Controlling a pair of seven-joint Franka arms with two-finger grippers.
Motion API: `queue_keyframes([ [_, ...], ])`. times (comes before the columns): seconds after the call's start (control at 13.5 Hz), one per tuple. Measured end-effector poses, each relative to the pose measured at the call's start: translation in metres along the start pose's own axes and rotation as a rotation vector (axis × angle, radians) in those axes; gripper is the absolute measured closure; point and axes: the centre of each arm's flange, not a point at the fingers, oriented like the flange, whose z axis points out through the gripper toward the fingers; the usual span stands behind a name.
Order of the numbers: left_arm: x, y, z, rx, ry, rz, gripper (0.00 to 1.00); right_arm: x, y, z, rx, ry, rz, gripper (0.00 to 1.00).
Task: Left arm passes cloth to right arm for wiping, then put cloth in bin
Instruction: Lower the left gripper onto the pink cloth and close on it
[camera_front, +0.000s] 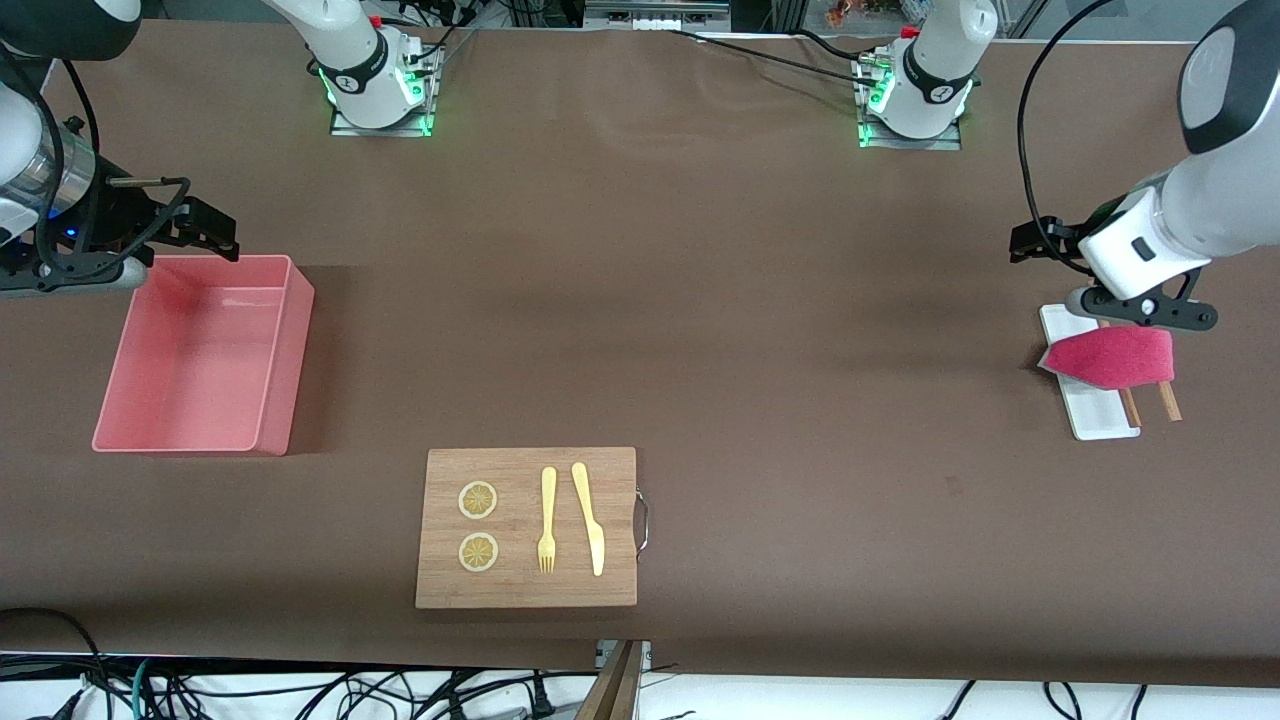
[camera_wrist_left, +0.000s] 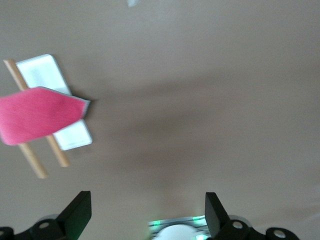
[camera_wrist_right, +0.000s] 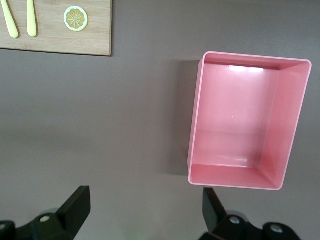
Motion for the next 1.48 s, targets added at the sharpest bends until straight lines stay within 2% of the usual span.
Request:
queue_keyframes([
  [0.07,0.009,0.000,0.013,0.043,-0.035,0.068,0.00,0.000,0.000,0.000,0.000,0.000,0.000,0.00],
  [0.22,0.032,0.002,0.042,0.076,-0.091,0.234,0.00,0.000,0.000,0.000,0.000,0.000,0.000,0.00],
  [0.52,0.083,-0.024,0.099,0.141,-0.089,0.581,0.00,0.000,0.000,0.000,0.000,0.001,0.000,0.00],
  [0.74,0.106,-0.050,0.135,0.179,-0.096,0.700,0.00,0.000,0.000,-0.001,0.000,0.001,0.000,0.00],
  [1.11,0.133,-0.055,0.184,0.209,-0.119,0.877,0.00,0.000,0.000,-0.001,0.000,0.002,0.000,0.00],
  [1.48,0.129,-0.079,0.225,0.145,-0.185,1.040,0.00,0.000,0.000,-0.001,0.000,0.002,0.000,0.00],
])
